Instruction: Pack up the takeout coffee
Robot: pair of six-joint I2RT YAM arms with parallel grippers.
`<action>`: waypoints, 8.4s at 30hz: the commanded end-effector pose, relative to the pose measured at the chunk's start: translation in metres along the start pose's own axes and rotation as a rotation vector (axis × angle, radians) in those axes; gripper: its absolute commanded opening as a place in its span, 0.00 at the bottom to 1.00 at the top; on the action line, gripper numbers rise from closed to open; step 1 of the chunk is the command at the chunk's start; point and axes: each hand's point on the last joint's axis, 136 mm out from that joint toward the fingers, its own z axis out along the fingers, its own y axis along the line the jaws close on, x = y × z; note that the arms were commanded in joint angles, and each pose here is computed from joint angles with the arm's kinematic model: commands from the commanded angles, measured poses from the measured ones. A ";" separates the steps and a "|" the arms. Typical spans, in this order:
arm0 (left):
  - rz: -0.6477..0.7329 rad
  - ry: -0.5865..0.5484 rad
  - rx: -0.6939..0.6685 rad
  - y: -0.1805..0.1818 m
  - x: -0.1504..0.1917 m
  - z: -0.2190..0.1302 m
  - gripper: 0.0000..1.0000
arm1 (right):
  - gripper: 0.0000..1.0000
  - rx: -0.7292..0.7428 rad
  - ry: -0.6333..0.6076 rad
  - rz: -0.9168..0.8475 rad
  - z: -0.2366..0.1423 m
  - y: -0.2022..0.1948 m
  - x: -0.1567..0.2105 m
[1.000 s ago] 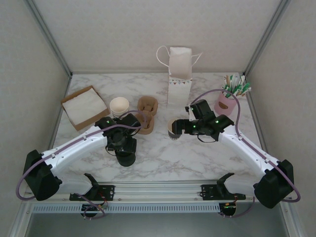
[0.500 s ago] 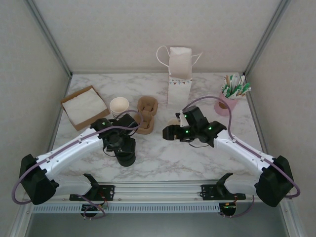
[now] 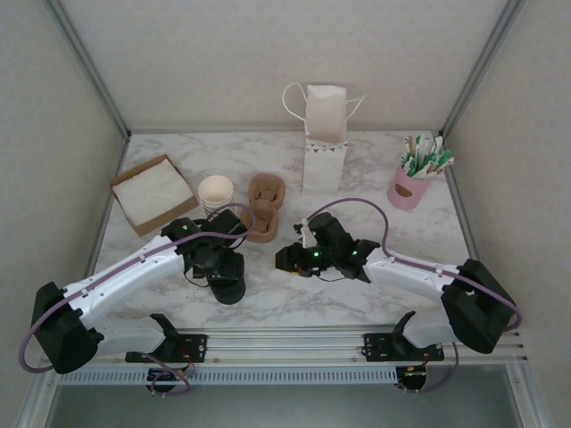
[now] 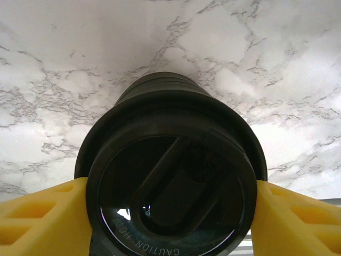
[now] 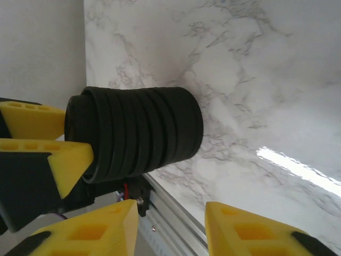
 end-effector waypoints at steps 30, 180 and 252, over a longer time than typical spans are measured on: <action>-0.034 0.019 0.015 0.000 0.003 0.007 0.66 | 0.25 -0.272 0.156 0.171 0.072 0.027 0.022; -0.060 -0.096 0.021 -0.013 -0.040 -0.056 0.53 | 0.76 0.245 -0.147 -0.136 -0.056 0.014 -0.027; 0.293 -0.062 0.051 -0.249 -0.121 0.023 0.51 | 0.99 0.496 -0.465 0.324 -0.202 -0.158 -0.047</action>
